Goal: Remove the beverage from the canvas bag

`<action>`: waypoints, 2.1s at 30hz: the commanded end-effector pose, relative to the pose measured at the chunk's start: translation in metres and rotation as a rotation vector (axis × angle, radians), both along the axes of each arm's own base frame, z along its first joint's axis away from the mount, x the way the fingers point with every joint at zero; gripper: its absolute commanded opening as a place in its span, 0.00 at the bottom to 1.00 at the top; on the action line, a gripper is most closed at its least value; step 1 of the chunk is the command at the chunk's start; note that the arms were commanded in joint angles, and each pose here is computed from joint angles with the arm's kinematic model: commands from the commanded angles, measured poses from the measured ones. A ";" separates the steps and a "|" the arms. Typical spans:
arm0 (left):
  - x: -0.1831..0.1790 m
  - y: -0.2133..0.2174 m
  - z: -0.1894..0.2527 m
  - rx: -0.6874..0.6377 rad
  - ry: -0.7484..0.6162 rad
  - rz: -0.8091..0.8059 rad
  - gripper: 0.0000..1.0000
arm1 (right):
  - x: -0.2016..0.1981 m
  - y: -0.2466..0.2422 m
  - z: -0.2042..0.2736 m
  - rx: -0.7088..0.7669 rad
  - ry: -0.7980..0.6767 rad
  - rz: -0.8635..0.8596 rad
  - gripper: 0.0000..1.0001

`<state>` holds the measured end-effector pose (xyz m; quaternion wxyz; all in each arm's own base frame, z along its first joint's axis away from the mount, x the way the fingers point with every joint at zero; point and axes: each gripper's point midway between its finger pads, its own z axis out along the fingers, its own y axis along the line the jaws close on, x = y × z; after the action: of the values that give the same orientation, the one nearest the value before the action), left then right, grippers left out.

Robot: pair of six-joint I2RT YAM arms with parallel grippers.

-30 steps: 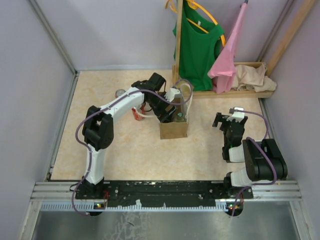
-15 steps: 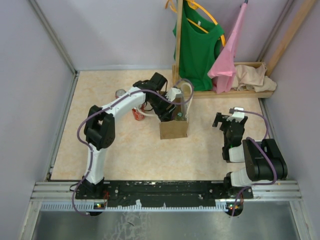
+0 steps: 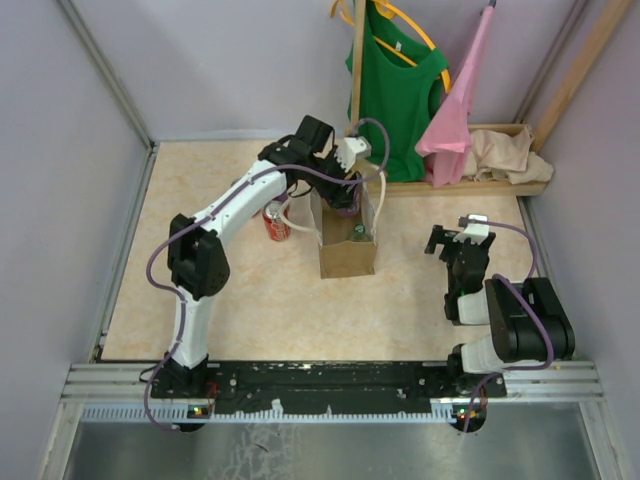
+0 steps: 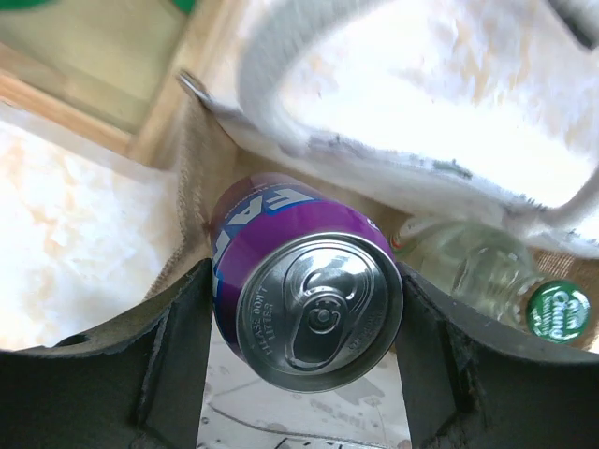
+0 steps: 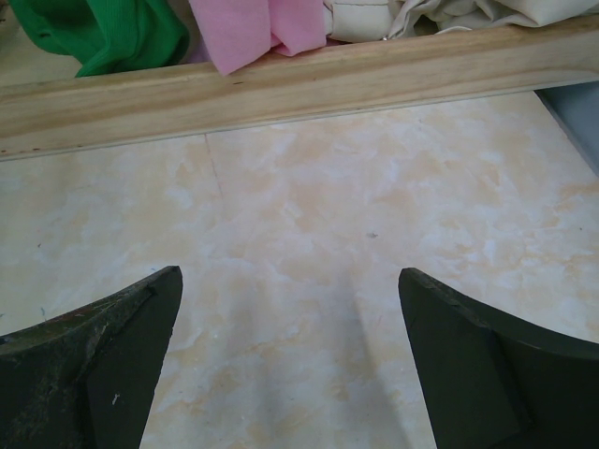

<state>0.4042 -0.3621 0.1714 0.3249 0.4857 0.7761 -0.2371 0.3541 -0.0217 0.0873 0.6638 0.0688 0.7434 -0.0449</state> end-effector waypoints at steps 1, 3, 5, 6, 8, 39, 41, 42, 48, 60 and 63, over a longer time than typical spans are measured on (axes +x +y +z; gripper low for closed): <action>0.025 -0.006 0.103 -0.170 -0.197 0.048 0.00 | 0.009 -0.001 0.020 0.003 -0.071 -0.006 0.99; 0.030 -0.001 0.117 -0.200 -0.201 0.074 0.00 | 0.009 -0.001 0.020 0.003 -0.072 -0.005 0.99; 0.034 0.005 0.131 -0.226 -0.209 0.098 0.00 | 0.009 -0.001 0.020 0.003 -0.071 -0.005 0.99; 0.034 0.007 0.138 -0.237 -0.219 0.103 0.00 | 0.009 -0.001 0.020 0.002 -0.072 -0.005 0.99; 0.033 0.013 0.151 -0.247 -0.243 0.118 0.00 | 0.009 -0.001 0.020 0.002 -0.071 -0.005 0.99; -0.006 0.228 0.096 -0.123 -0.190 0.882 0.00 | 0.009 -0.001 0.020 0.003 -0.071 -0.006 0.99; -0.009 0.232 0.088 -0.126 -0.186 0.907 0.00 | 0.009 -0.001 0.020 0.002 -0.072 -0.005 0.99; -0.011 0.234 0.083 -0.125 -0.186 0.920 0.00 | 0.009 -0.001 0.020 0.003 -0.072 -0.005 0.99; -0.013 0.245 0.052 -0.121 -0.150 0.983 0.00 | 0.009 -0.001 0.020 0.002 -0.071 -0.005 0.99; 0.006 0.264 -0.007 -0.168 -0.052 1.060 0.00 | 0.009 -0.001 0.020 0.002 -0.071 -0.006 0.99; 0.014 0.262 -0.012 -0.180 -0.041 1.055 0.00 | 0.009 -0.001 0.020 0.002 -0.071 -0.006 0.99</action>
<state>0.3860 -0.0882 0.1317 0.3916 0.0099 0.9181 -0.0609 0.3541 -0.0217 0.0873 0.6638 0.0688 0.7434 -0.0449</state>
